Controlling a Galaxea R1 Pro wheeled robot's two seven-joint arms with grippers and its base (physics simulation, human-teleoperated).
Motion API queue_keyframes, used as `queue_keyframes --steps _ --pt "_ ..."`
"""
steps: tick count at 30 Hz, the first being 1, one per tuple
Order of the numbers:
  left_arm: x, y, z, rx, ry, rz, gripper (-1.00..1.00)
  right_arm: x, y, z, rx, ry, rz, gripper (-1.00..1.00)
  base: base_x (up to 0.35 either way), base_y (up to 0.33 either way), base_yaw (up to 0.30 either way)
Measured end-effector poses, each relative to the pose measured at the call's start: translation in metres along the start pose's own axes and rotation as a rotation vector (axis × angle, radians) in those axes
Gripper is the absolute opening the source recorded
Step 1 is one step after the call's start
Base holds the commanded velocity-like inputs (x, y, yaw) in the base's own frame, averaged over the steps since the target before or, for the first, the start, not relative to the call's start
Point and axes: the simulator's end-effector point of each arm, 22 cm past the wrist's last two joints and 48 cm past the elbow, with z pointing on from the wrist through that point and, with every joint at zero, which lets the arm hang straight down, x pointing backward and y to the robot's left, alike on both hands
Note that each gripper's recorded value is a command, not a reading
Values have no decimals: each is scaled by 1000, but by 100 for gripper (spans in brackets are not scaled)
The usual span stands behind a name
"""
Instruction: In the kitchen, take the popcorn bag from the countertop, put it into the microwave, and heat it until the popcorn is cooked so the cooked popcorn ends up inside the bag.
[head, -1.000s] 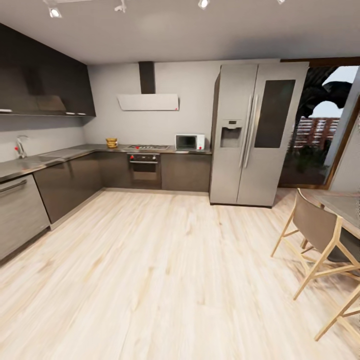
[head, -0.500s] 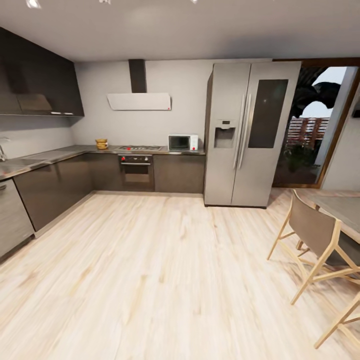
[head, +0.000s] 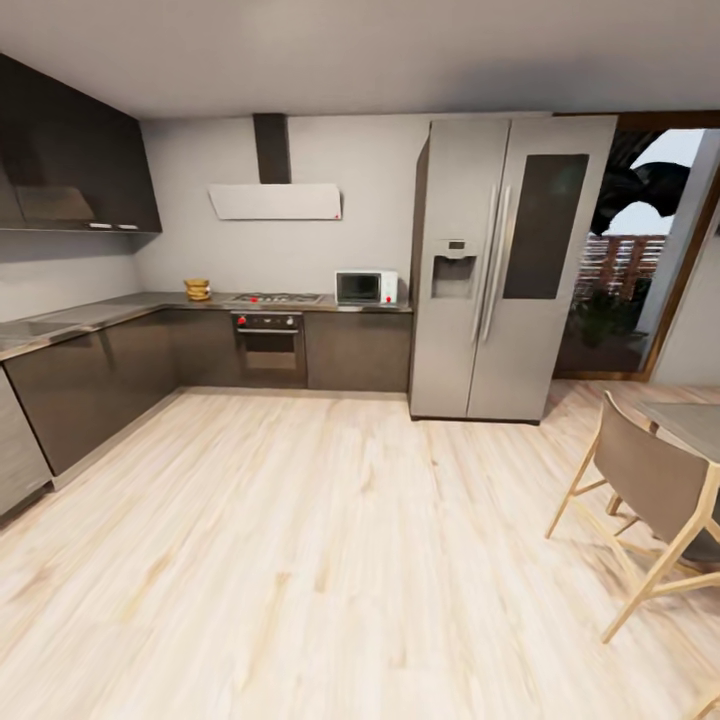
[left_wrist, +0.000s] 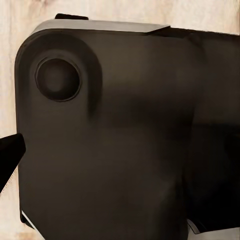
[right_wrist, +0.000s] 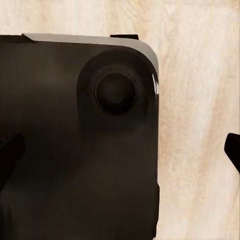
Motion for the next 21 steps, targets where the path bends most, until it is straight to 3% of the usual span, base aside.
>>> queue_keyframes --steps 21 --pt "-1 -1 0 0 -2 -2 100 0 5 0 -6 2 3 100 319 0 0"
